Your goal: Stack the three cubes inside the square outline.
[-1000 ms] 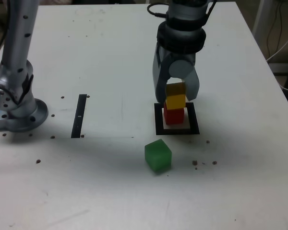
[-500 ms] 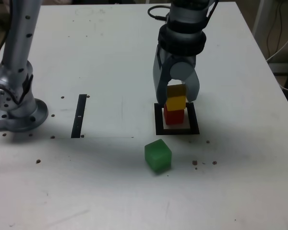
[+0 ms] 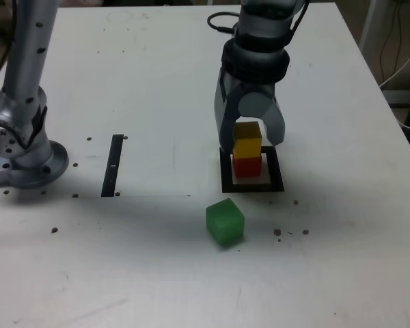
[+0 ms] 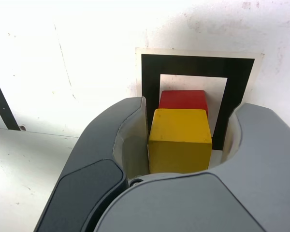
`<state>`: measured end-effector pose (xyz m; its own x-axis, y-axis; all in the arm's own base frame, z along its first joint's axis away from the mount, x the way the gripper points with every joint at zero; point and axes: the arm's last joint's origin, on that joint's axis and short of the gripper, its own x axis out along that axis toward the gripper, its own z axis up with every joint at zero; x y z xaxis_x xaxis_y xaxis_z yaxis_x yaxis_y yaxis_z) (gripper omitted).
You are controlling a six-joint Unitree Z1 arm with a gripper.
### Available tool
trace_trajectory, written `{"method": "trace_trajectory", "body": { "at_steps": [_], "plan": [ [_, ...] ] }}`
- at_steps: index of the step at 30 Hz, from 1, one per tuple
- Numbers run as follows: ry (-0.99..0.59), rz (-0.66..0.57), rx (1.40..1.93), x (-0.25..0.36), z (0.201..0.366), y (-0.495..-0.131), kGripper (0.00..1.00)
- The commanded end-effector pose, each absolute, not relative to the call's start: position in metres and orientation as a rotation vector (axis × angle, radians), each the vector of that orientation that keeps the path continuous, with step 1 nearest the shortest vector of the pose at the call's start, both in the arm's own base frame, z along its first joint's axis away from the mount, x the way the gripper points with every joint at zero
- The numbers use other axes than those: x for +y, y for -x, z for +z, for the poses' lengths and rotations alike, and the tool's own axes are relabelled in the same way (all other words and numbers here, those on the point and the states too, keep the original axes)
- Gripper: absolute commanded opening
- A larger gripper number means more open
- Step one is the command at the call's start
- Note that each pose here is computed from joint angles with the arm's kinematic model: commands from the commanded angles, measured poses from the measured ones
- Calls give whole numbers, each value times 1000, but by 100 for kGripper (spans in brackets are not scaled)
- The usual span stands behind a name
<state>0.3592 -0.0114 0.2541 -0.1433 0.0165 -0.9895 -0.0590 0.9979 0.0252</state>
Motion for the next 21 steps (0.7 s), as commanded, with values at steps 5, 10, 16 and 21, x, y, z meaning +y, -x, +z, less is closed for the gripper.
{"method": "trace_trajectory", "body": {
  "at_steps": [5,10,16,21],
  "plan": [
    [20,50,1663,-16,278,-346,100],
    [-8,23,1637,-35,299,-325,100],
    [10,17,1672,-73,303,-296,100],
    [94,61,1737,-107,289,-275,100]
  ]
}}
